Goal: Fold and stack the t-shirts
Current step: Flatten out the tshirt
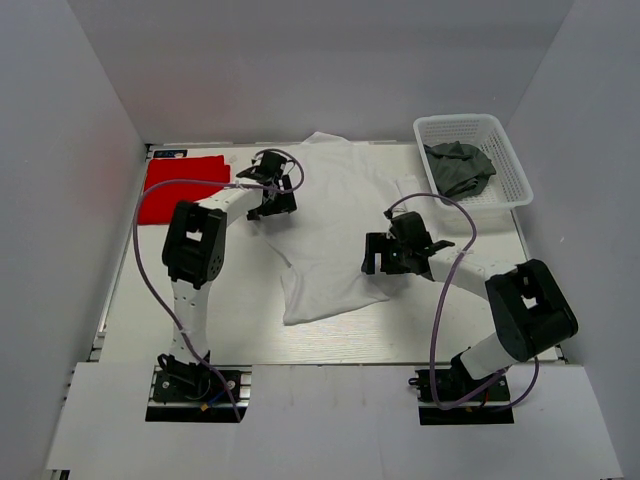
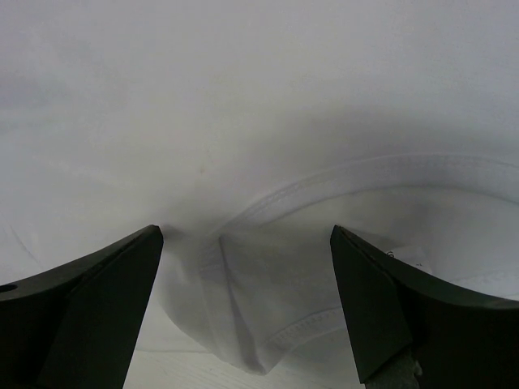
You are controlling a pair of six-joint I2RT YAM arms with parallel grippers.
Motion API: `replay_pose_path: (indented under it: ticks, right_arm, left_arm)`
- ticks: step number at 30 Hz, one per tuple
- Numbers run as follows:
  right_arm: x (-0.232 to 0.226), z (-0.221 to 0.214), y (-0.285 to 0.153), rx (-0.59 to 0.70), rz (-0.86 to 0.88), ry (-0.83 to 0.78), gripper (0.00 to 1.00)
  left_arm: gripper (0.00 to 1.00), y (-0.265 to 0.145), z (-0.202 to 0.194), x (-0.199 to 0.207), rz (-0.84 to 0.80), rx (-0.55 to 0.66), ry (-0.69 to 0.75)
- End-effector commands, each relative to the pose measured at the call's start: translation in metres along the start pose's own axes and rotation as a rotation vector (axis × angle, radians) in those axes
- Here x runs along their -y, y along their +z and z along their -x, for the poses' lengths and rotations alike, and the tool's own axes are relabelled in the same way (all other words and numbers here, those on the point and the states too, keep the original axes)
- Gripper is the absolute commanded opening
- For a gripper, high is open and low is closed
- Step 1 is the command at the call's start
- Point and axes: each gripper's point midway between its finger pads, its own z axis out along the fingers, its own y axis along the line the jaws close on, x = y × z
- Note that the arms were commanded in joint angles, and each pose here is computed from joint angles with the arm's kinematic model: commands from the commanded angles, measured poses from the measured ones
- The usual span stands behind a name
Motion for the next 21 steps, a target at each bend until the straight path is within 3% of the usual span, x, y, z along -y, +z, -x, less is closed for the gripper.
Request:
replay_pose_path:
  ticks: [1, 6, 7, 8, 11, 13, 14, 15, 16, 18, 21]
  right_arm:
    - [0.012, -0.011, 0.005, -0.030, -0.053, 0.032, 0.90]
    - [0.028, -0.010, 0.007, -0.049, -0.153, 0.054, 0.90]
    - [0.038, -0.006, 0.007, -0.043, -0.212, 0.061, 0.90]
    - [0.047, -0.005, 0.006, -0.048, -0.245, 0.070, 0.90]
    - [0.074, 0.003, 0.000, -0.059, -0.380, 0.026, 0.90]
    - [0.082, 0.006, 0.000, -0.072, -0.405, 0.000, 0.90]
    - [0.086, 0.026, -0.002, -0.035, -0.417, 0.009, 0.90]
    - [0.093, 0.024, 0.000, -0.059, -0.438, -0.010, 0.90]
    - [0.098, 0.031, -0.001, -0.054, -0.449, -0.011, 0.90]
    - [0.103, 0.057, 0.001, -0.017, -0.466, -0.005, 0.90]
    - [0.102, 0.092, -0.002, 0.043, -0.449, -0.022, 0.90]
  left_arm:
    - [1.00, -0.015, -0.003, 0.002, -0.039, 0.006, -0.006]
    - [1.00, -0.011, -0.071, -0.028, 0.028, -0.147, -0.045]
    - [1.00, -0.024, -0.074, -0.029, 0.017, -0.145, -0.077]
    - [1.00, -0.029, -0.105, -0.043, 0.046, -0.197, -0.071]
    - [1.00, -0.069, -0.149, -0.065, 0.042, -0.242, -0.129]
    - [1.00, -0.089, -0.174, -0.069, -0.006, -0.269, -0.157]
    - [1.00, -0.098, -0.208, -0.073, -0.046, -0.336, -0.169]
    - [1.00, -0.116, -0.207, -0.063, -0.137, -0.304, -0.170]
    - [1.00, -0.126, -0.234, -0.061, -0.205, -0.372, -0.167]
    - [1.00, -0.140, -0.238, -0.053, -0.289, -0.356, -0.173]
    - [1.00, -0.164, -0.207, -0.040, -0.360, -0.239, -0.131]
